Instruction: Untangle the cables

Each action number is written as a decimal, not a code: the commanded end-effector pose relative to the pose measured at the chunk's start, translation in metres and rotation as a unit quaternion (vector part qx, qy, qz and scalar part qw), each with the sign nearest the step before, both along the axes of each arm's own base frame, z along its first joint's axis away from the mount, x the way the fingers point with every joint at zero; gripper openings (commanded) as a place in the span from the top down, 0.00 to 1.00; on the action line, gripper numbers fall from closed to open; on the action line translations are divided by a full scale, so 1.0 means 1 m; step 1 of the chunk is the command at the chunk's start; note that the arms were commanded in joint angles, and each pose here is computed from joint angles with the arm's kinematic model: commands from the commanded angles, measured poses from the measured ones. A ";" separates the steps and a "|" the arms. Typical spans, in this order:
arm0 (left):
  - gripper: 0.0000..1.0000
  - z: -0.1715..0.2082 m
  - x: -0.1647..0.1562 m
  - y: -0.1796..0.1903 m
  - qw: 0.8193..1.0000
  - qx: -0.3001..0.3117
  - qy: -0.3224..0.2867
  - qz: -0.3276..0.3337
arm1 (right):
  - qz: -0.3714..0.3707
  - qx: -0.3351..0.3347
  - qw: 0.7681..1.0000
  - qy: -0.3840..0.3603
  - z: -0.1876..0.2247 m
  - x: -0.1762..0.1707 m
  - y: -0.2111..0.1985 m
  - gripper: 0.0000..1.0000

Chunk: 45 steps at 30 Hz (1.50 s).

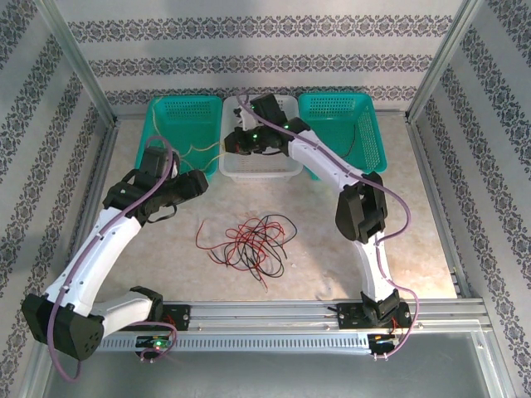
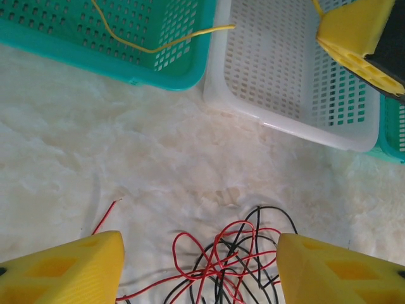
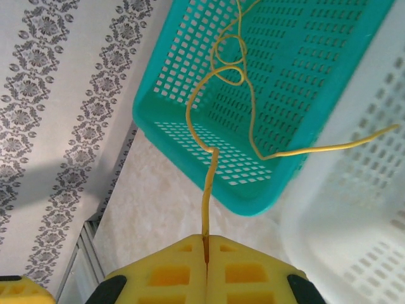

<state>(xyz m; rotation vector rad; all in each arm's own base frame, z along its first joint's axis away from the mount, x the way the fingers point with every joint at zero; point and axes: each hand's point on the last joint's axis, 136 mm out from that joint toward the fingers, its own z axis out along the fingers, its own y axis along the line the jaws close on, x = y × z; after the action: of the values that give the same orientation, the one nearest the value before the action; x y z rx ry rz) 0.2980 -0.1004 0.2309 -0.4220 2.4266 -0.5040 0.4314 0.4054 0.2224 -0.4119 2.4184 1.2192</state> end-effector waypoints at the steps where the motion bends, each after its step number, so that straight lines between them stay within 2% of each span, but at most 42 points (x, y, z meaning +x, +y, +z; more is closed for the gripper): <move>1: 0.35 0.000 -0.004 0.003 1.000 -0.012 -0.003 0.004 | -0.029 -0.041 0.999 0.001 -0.023 -0.006 0.008 0.96; 6: 0.35 -0.004 -0.014 0.004 1.000 -0.010 0.005 -0.002 | -0.051 -0.069 0.996 0.012 -0.044 -0.012 0.018 0.92; 9: 0.35 -0.009 -0.018 0.004 1.000 -0.012 0.009 -0.006 | -0.058 -0.084 0.995 0.016 -0.050 -0.013 0.016 0.74; 13: 0.34 -0.013 -0.015 0.002 1.000 -0.018 0.011 -0.012 | -0.055 -0.090 0.994 0.012 -0.043 -0.021 0.011 0.64; 21: 0.34 -0.006 -0.002 -0.005 0.999 -0.030 -0.002 -0.024 | -0.047 -0.103 0.993 -0.019 -0.005 -0.053 -0.011 0.60; 26: 0.35 -0.027 -0.001 -0.011 0.998 -0.048 0.016 -0.024 | -0.050 -0.118 0.991 -0.033 0.010 -0.088 -0.047 0.59; 29: 0.42 -0.045 0.000 -0.021 0.996 -0.073 0.038 -0.032 | -0.063 -0.152 0.986 -0.030 -0.007 -0.112 -0.080 0.59; 36: 0.46 -0.076 -0.007 -0.049 0.991 -0.097 0.071 -0.053 | -0.087 -0.209 0.974 0.026 -0.069 -0.166 -0.139 0.59; 40: 0.47 -0.101 -0.022 -0.070 0.989 -0.070 0.104 -0.080 | -0.074 -0.224 0.969 0.070 -0.100 -0.191 -0.152 0.53; 45: 0.48 -0.119 -0.034 -0.094 0.986 -0.061 0.117 -0.101 | -0.039 -0.232 0.965 0.112 -0.133 -0.218 -0.151 0.52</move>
<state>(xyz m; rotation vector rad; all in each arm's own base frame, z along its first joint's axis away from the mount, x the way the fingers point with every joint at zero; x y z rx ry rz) 0.2614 -0.1850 0.1152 -0.2916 2.7169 -0.7248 0.2265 0.2468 0.0934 -0.2927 2.8733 0.6212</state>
